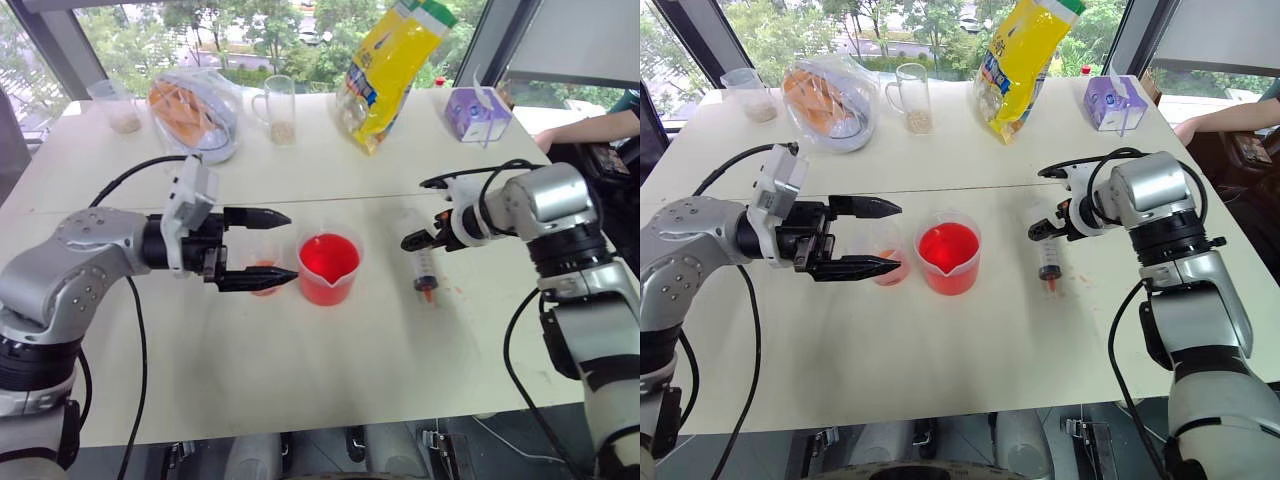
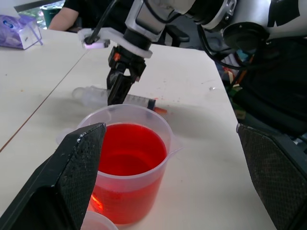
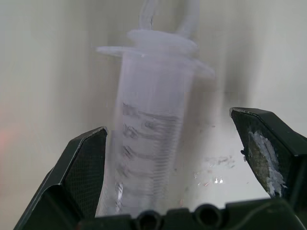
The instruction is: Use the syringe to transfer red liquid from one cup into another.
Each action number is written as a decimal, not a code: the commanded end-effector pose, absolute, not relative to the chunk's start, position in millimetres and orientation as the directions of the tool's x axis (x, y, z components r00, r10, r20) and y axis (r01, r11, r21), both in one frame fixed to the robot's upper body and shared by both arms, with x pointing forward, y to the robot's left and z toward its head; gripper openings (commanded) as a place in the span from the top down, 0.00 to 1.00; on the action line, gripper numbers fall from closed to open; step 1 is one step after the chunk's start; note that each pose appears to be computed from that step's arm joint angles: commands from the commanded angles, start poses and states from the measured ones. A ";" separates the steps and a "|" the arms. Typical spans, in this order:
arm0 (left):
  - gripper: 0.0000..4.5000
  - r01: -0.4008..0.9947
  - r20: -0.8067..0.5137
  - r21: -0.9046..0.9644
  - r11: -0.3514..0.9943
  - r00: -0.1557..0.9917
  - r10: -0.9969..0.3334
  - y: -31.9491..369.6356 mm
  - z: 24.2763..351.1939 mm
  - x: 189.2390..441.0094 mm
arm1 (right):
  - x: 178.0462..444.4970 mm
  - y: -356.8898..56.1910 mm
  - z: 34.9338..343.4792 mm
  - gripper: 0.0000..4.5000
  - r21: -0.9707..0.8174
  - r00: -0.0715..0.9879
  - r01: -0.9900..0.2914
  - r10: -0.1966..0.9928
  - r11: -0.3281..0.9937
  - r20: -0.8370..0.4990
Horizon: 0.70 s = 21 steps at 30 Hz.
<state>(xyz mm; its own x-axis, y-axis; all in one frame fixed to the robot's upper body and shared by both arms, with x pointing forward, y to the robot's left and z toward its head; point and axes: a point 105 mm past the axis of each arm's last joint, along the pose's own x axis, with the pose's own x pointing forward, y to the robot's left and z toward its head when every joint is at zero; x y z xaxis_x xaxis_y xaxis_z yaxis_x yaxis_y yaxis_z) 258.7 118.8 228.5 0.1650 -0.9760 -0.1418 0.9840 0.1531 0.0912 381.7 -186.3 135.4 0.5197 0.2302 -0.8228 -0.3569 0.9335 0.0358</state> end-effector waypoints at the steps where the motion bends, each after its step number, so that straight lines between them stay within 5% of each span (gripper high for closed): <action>1: 0.00 0.974 -0.126 0.158 0.162 0.183 -0.975 117.7 235.8 256.3 | 392.1 -178.0 139.6 0.01 -0.003 0.541 -0.384 0.223 0.923 -0.811; 5: 0.00 0.969 -0.118 0.167 0.180 0.201 -0.973 119.0 235.5 257.8 | 393.8 -173.0 131.1 0.20 -0.017 0.519 -0.403 0.213 0.915 -0.828; 9: 0.00 0.965 -0.111 0.180 0.191 0.213 -0.971 121.0 237.3 259.8 | 391.7 -169.4 129.4 0.66 -0.015 0.502 -0.422 0.220 0.907 -0.837; 10: 0.00 0.964 -0.111 0.183 0.193 0.216 -0.970 121.4 237.9 260.4 | 391.0 -168.8 130.1 0.69 -0.011 0.499 -0.423 0.222 0.906 -0.838; 17: 0.00 0.953 -0.091 0.212 0.215 0.239 -0.967 127.6 250.0 268.7 | 387.5 -165.1 178.0 0.69 0.025 0.596 -0.427 0.302 0.904 -0.744; 21: 0.00 0.953 -0.033 0.225 0.204 0.217 -0.976 122.1 271.2 275.9 | 381.5 -147.8 267.9 0.69 -0.050 0.779 -0.592 0.555 0.805 -0.293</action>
